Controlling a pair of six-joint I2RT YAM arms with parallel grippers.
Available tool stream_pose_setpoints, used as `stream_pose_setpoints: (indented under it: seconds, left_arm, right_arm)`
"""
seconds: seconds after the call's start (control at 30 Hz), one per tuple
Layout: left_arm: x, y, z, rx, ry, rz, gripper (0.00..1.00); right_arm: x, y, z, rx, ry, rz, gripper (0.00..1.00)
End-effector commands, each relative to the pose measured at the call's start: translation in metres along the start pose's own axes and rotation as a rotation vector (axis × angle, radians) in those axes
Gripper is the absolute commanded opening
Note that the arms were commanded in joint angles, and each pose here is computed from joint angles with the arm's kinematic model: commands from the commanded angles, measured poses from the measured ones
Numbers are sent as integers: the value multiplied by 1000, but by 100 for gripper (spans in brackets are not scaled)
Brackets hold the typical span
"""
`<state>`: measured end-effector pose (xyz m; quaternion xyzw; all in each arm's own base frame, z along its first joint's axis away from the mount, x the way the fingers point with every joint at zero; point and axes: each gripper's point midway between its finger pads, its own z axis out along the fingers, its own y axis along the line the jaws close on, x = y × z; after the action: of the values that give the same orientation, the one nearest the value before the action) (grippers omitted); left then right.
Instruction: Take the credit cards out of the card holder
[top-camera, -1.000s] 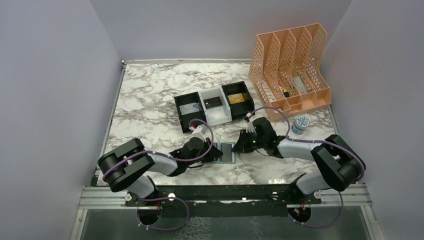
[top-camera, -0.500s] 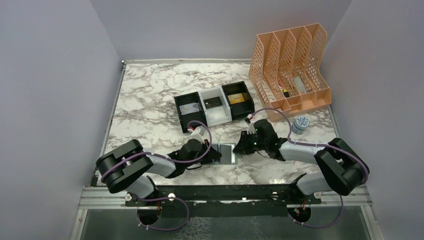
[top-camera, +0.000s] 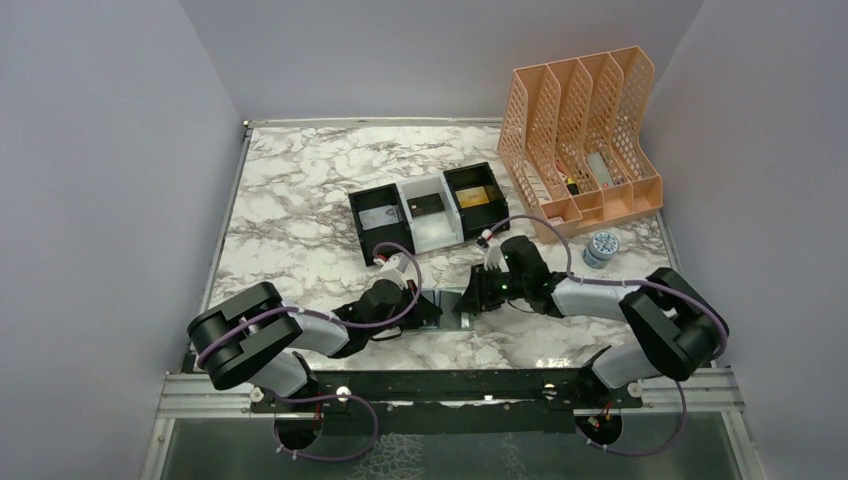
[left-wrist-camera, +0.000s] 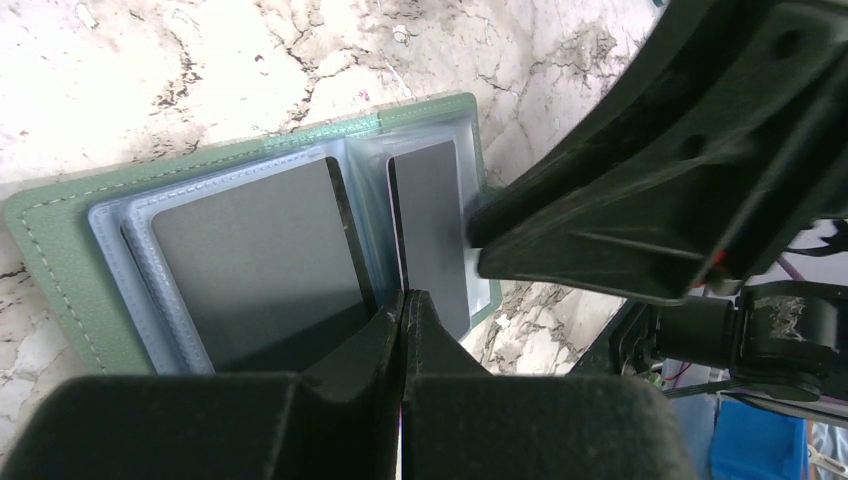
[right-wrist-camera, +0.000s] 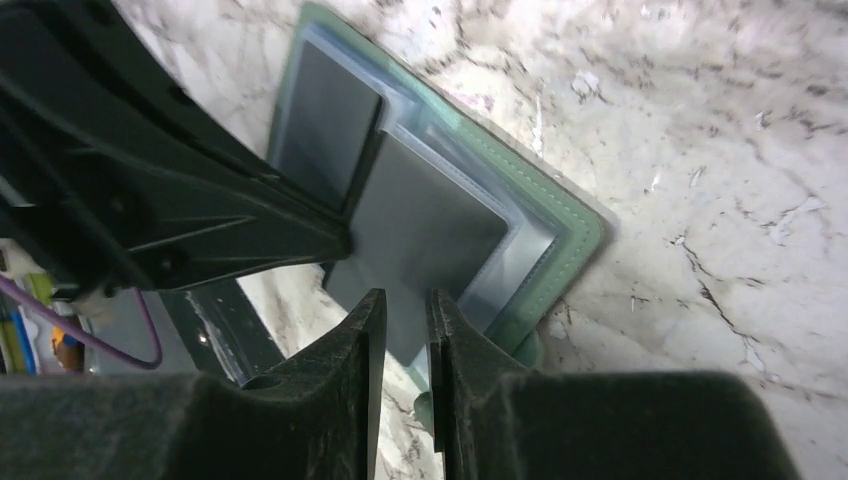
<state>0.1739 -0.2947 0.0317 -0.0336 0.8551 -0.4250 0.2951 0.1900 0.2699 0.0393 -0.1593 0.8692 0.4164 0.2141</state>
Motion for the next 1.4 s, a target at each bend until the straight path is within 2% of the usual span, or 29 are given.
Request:
stream_pose_setpoints:
  seconds: [0.0, 0.2, 0.5, 0.8, 0.9, 1.07, 1.23, 1.37]
  left_arm:
    - [3, 2, -2, -2, 9, 7, 0]
    - [0, 1, -9, 11, -12, 11, 0]
    - [-5, 0, -18, 26, -41, 5, 2]
    - [-7, -1, -20, 27, -48, 12, 9]
    - [-6, -1, -19, 26, -41, 12, 15]
    - [4, -1, -8, 18, 20, 31, 16]
    - [7, 3, 0, -2, 34, 25, 16]
    - [7, 6, 1, -17, 29, 16, 20]
  right_arm:
    - [10, -12, 14, 32, 46, 37, 22]
    - [19, -43, 18, 180, 52, 93, 20]
    - [27, -47, 13, 198, 61, 95, 19]
    - [17, -40, 8, 188, 36, 84, 17]
    - [8, -19, 4, 106, 6, 62, 17]
    - [-10, 11, -8, 0, -54, 26, 20]
    - [-12, 10, -11, 22, -55, 27, 21]
    - [-3, -5, -4, 79, -17, 40, 21]
